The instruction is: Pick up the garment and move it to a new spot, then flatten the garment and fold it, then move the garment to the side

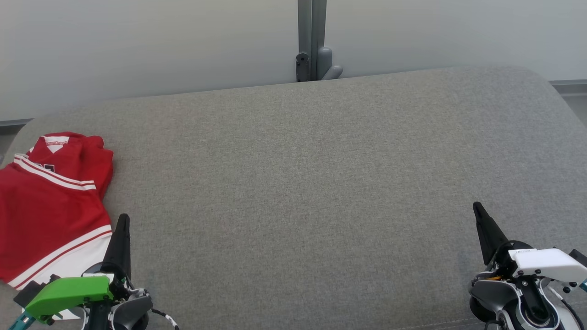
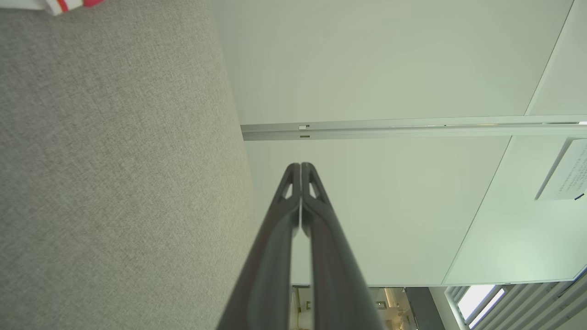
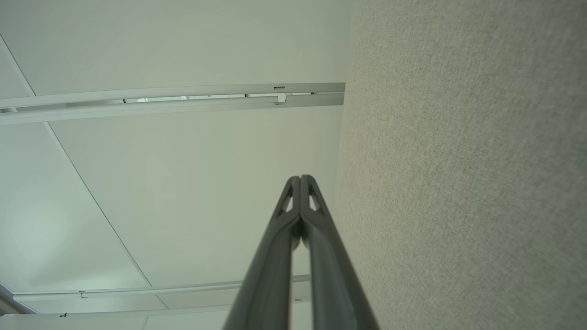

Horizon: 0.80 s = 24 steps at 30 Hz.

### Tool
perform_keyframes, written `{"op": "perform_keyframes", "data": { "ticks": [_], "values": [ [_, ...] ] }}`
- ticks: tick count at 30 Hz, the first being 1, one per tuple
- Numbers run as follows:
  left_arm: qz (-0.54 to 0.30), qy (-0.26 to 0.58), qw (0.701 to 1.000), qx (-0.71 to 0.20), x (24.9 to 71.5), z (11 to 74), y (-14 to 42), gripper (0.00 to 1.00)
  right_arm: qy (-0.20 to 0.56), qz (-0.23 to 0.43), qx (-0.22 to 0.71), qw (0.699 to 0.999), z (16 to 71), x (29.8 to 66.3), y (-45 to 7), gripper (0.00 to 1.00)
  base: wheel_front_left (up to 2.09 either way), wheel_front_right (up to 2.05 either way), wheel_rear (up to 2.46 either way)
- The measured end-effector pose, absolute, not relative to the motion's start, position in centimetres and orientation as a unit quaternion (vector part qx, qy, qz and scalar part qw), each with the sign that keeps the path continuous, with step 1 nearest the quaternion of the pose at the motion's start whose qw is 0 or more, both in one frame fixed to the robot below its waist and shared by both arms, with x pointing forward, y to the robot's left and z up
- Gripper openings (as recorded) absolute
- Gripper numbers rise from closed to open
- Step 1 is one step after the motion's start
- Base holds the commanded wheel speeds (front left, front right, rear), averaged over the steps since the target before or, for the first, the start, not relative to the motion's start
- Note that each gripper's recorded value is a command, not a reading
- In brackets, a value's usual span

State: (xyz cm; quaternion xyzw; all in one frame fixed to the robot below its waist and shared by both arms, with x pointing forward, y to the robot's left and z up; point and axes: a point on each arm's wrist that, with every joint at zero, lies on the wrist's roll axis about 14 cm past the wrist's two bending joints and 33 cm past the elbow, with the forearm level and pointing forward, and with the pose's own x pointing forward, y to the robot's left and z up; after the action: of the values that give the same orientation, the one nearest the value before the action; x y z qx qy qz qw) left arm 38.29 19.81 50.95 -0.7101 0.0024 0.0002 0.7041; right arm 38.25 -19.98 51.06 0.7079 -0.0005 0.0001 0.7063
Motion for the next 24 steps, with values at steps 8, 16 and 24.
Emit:
{"op": "perform_keyframes", "data": {
  "ticks": [8,16,24],
  "values": [
    [0.000,0.002,0.704,-0.710,38.29,50.95,19.81,0.00,0.000,0.000,0.708,0.706,51.06,38.25,-19.98,0.00,0.00,0.00,0.00],
    [0.000,0.002,0.704,-0.710,38.29,50.95,19.81,0.00,0.000,0.000,0.708,0.706,51.06,38.25,-19.98,0.00,0.00,0.00,0.00],
    [0.000,0.002,0.704,-0.710,38.29,50.95,19.81,0.00,0.000,0.000,0.708,0.706,51.06,38.25,-19.98,0.00,0.00,0.00,0.00]
  ]
}}
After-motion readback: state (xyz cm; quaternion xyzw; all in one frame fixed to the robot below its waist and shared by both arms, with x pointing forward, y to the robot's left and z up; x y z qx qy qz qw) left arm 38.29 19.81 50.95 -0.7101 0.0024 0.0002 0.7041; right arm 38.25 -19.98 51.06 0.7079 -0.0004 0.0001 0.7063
